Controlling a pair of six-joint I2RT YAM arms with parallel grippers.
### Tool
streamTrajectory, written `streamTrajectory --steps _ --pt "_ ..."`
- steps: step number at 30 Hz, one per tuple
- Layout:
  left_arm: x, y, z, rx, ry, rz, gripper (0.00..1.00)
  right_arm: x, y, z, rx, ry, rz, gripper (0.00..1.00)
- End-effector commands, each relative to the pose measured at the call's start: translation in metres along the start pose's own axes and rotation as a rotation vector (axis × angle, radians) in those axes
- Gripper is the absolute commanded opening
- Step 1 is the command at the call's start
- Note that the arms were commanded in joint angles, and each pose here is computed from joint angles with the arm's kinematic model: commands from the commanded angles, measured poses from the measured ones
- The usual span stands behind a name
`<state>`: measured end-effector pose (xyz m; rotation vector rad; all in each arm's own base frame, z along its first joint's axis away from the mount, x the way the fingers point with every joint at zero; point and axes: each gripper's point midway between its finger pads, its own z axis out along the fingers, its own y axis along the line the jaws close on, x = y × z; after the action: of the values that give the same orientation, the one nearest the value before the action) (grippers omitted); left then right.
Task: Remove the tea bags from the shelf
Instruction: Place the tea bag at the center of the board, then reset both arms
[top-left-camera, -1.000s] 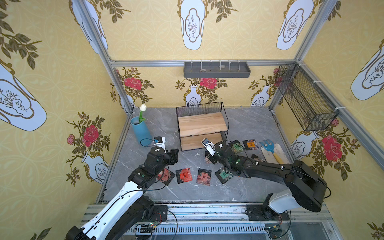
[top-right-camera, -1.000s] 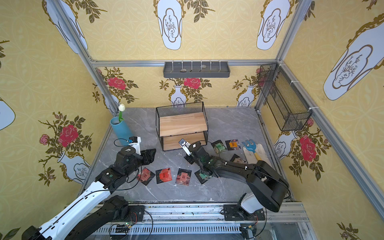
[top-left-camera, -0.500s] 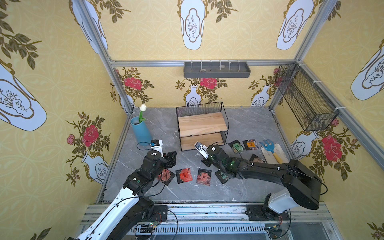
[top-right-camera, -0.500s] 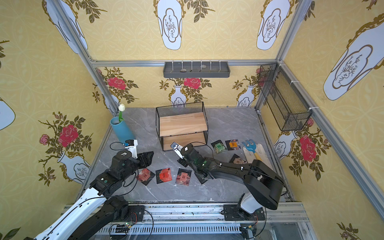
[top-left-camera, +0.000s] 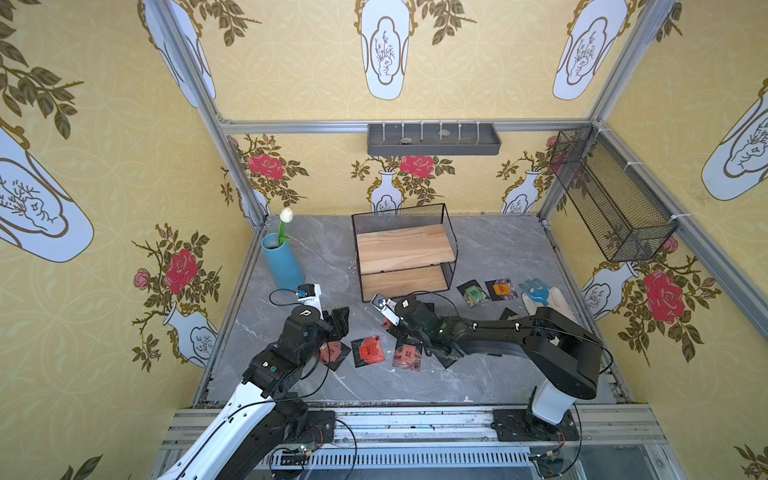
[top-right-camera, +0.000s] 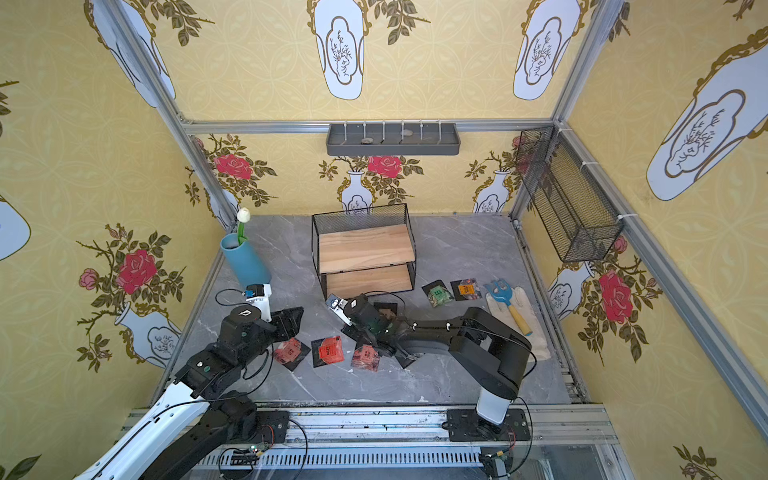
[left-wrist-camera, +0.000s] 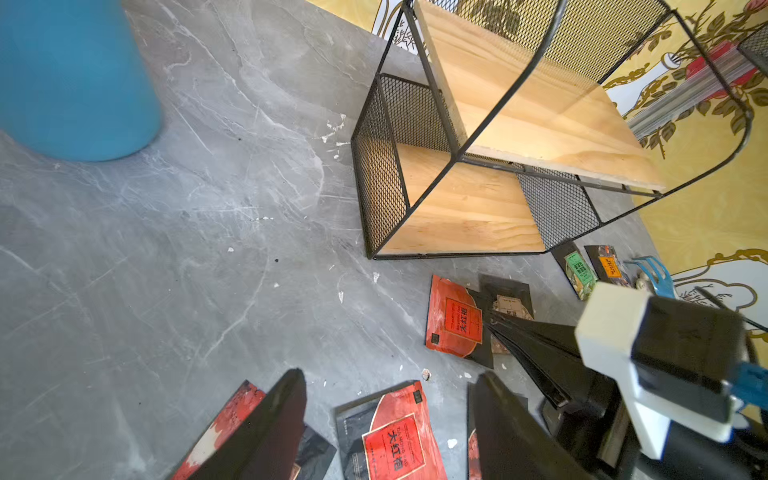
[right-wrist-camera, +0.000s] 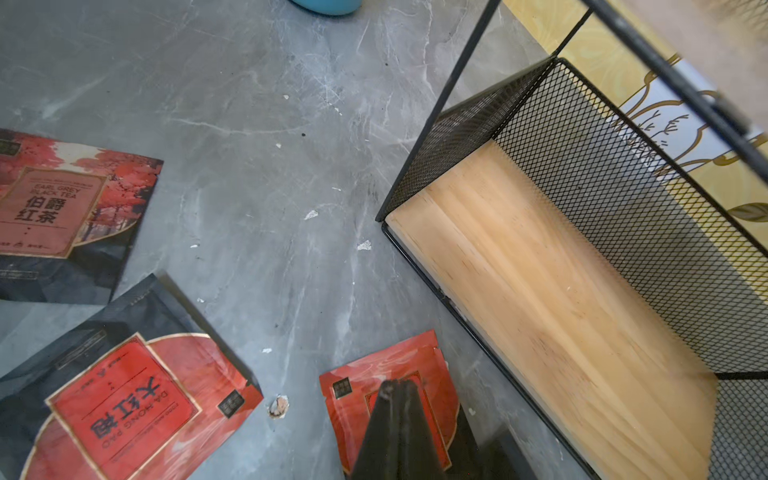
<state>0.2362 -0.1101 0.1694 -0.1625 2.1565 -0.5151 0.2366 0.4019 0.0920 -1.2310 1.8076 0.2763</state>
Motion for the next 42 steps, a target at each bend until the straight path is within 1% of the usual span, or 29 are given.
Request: streamTrajectory --steps 1,3,4,5,6,7,8,11,12,15,18,21,23,24,26,27,29,30,31,33,35,36,37,39,41,42 --pt "0.005 0.002 0.002 -0.002 0.017 0.002 0.73 -0.012 -0.003 -0.009 -0.003 -0.041 0.062 0.10" --pt "0.009 0.001 0.003 0.003 0.031 0.003 0.74 -0.011 -0.006 -0.017 0.003 -0.042 0.092 0.25" --pt "0.010 0.000 0.003 0.010 0.039 0.003 0.75 -0.011 -0.008 -0.022 0.010 -0.043 0.111 0.30" --pt "0.011 0.001 0.003 0.009 0.045 0.005 0.76 -0.008 -0.009 -0.027 0.012 -0.039 0.125 0.32" --pt "0.013 0.000 0.002 0.010 0.053 0.004 0.78 -0.008 -0.011 -0.032 0.017 -0.042 0.147 0.38" --pt "0.014 0.001 0.001 0.008 0.062 0.006 0.98 -0.005 -0.013 -0.038 0.022 -0.044 0.171 0.46" --pt "0.015 0.001 0.001 0.005 0.069 0.006 1.00 -0.003 -0.017 -0.043 0.035 -0.043 0.194 0.53" --pt "0.018 0.006 -0.003 -0.025 0.097 0.016 1.00 0.003 -0.027 -0.064 0.078 -0.057 0.264 0.74" --pt "0.020 0.008 -0.005 -0.037 0.109 0.021 1.00 0.006 -0.032 -0.072 0.095 -0.060 0.288 0.98" --pt "0.020 0.018 -0.011 -0.101 0.127 0.034 1.00 0.016 -0.042 -0.092 0.136 -0.069 0.343 0.98" --pt "0.014 0.023 -0.016 -0.130 0.107 0.044 1.00 0.024 -0.056 -0.116 0.191 -0.095 0.402 0.98" --pt "0.007 0.032 -0.017 -0.191 0.073 0.059 1.00 0.037 -0.081 -0.140 0.293 -0.100 0.470 0.98" --pt "-0.001 0.039 -0.016 -0.238 0.042 0.092 1.00 0.050 -0.104 -0.157 0.381 -0.101 0.546 0.97" --pt "-0.005 0.040 -0.014 -0.246 0.025 0.123 1.00 0.062 -0.122 -0.167 0.450 -0.094 0.603 0.97" --pt "-0.015 0.043 -0.011 -0.280 -0.017 0.173 1.00 0.082 -0.152 -0.186 0.559 -0.088 0.698 0.97" --pt "-0.023 0.047 -0.011 -0.317 -0.043 0.193 1.00 0.093 -0.169 -0.196 0.623 -0.095 0.743 0.97" --pt "-0.039 0.042 -0.009 -0.326 -0.089 0.256 1.00 0.114 -0.197 -0.216 0.750 -0.102 0.822 0.97" --pt "-0.049 0.039 -0.008 -0.333 -0.120 0.298 1.00 0.121 -0.208 -0.224 0.790 -0.107 0.845 0.97" --pt "-0.061 0.041 -0.010 -0.367 -0.167 0.309 1.00 0.130 -0.220 -0.231 0.839 -0.107 0.864 0.97" --pt "-0.082 0.038 -0.012 -0.372 -0.249 0.360 1.00 0.150 -0.241 -0.244 0.937 -0.099 0.891 0.97" --pt "-0.101 0.044 -0.011 -0.417 -0.333 0.416 1.00 0.171 -0.258 -0.250 0.985 -0.077 0.916 0.97" --pt "-0.108 0.059 -0.009 -0.469 -0.361 0.423 1.00 0.183 -0.266 -0.251 1.001 -0.061 0.934 0.97" --pt "-0.109 0.075 -0.003 -0.510 -0.360 0.419 1.00 0.196 -0.273 -0.253 1.018 -0.046 0.969 0.97" --pt "-0.104 0.114 0.007 -0.590 -0.322 0.342 1.00 0.222 -0.284 -0.258 1.056 -0.012 1.025 0.97" --pt "-0.095 0.139 0.018 -0.612 -0.311 0.302 1.00 0.248 -0.291 -0.263 1.121 0.020 1.057 0.97" --pt "-0.090 0.146 0.025 -0.614 -0.318 0.309 1.00 0.261 -0.292 -0.263 1.143 0.031 1.079 0.97"
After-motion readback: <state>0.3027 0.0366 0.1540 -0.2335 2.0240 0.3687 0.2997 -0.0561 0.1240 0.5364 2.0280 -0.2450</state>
